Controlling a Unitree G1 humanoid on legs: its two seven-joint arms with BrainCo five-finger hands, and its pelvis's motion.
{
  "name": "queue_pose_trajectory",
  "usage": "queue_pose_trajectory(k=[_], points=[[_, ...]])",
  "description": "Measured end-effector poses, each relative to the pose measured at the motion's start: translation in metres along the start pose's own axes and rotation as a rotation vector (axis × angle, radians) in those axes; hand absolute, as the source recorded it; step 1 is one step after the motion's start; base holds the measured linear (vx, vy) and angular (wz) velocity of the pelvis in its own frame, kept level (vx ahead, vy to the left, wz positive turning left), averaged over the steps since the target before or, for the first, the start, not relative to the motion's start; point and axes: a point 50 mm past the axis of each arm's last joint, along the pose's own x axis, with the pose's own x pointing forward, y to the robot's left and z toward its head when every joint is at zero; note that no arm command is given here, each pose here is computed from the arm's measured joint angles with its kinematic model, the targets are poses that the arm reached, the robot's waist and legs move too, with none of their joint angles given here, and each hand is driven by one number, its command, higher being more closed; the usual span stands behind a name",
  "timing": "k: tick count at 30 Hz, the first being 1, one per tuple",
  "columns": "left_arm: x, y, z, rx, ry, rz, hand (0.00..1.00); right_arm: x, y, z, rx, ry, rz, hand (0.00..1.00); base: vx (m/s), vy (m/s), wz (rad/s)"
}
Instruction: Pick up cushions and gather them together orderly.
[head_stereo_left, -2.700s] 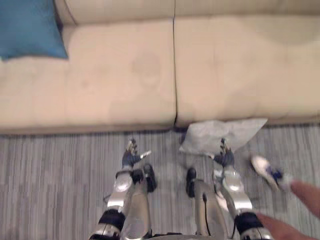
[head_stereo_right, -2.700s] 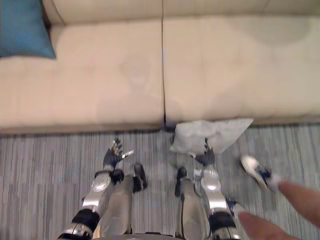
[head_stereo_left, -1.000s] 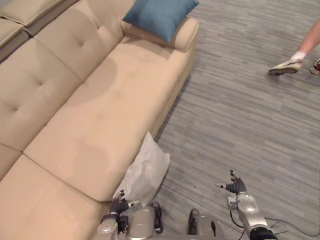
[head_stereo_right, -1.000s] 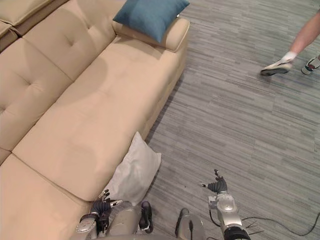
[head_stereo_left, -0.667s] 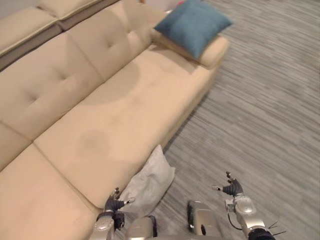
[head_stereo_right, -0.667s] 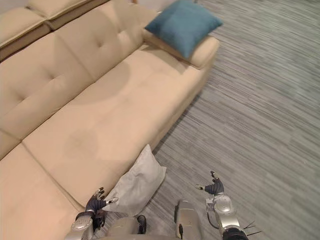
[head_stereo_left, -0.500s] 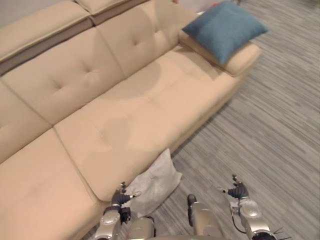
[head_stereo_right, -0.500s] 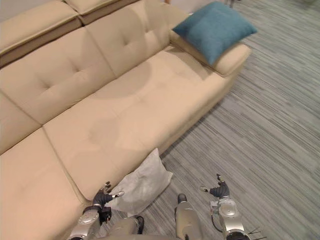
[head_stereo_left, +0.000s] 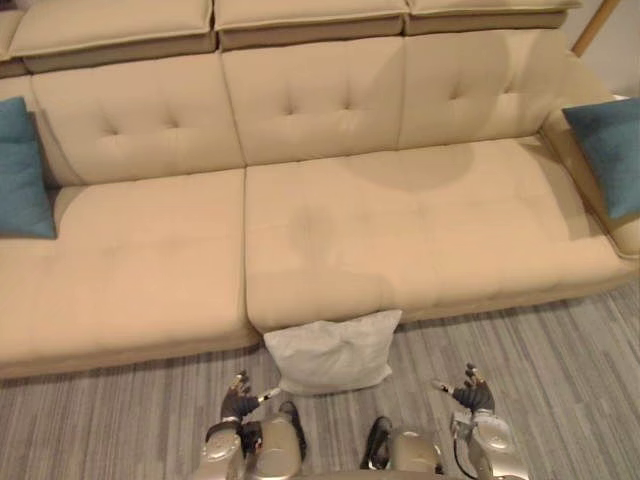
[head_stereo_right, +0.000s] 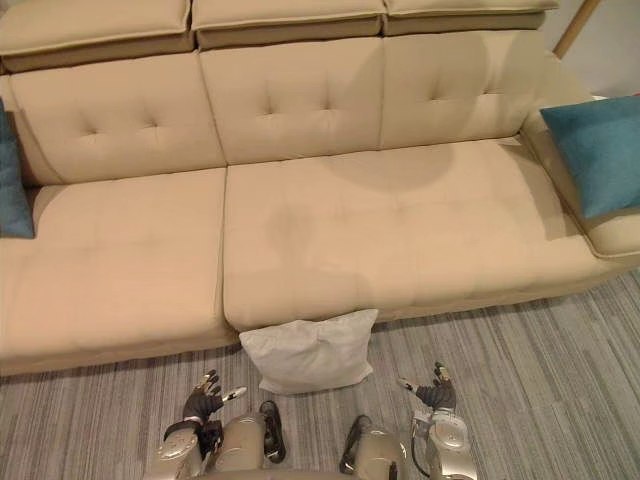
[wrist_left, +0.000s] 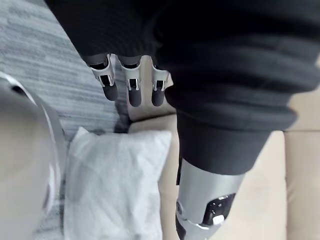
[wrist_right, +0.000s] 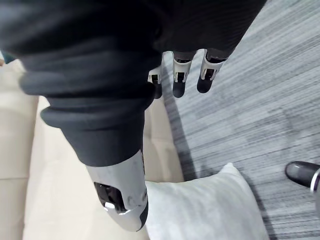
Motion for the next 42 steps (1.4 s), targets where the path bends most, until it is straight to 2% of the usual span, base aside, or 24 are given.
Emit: queue_pose_trajectory(k=[4,6,9,16,19,24,29,30,31,36,42], points=[[0.006,0.025,0.016,0.058,-0.037,0.052,0.00,0.004,0.003,0.004,0.002,0.004,-0.012,0.00,-0.02,0.071,0.22],[0.013,0.034,0.041,0.085,-0.105,0.081,0.00,0.011,0.008,0.022,0.015,-0.044,-0.005,0.00,-0.07,0.026,0.04],[0.021,0.032,0.072,0.089,-0.195,0.078,0.00,0.019,0.007,0.050,0.024,-0.123,-0.025,0.00,-0.13,-0.014,-0.04],[0.031,0.014,0.167,-0.065,-0.455,0.078,0.00,0.035,0.011,0.141,0.092,-0.343,-0.070,0.00,-0.13,-0.016,0.05],[0.028,0.000,0.220,-0.143,-0.595,0.057,0.00,0.033,0.024,0.199,0.119,-0.482,-0.059,0.00,-0.08,-0.010,0.02],[0.007,-0.028,0.297,-0.221,-0.797,-0.014,0.00,0.010,0.042,0.294,0.136,-0.725,-0.025,0.00,-0.10,-0.039,0.09],[-0.020,-0.064,0.342,-0.200,-0.936,-0.111,0.00,-0.029,0.069,0.363,0.152,-0.922,0.033,0.00,-0.10,-0.052,0.01],[-0.024,-0.069,0.347,-0.200,-0.952,-0.127,1.00,-0.033,0.071,0.368,0.155,-0.939,0.039,0.00,-0.10,-0.037,0.08],[-0.034,-0.083,0.360,-0.188,-0.994,-0.166,1.00,-0.044,0.078,0.379,0.154,-0.983,0.054,1.00,-0.09,-0.027,0.03],[-0.054,-0.093,0.383,-0.215,-1.073,-0.154,1.00,-0.070,0.102,0.399,0.197,-1.056,0.089,1.00,-0.08,-0.008,-0.03],[-0.065,-0.084,0.390,-0.249,-1.119,-0.095,1.00,-0.088,0.112,0.397,0.209,-1.124,0.131,1.00,-0.04,0.008,-0.10]])
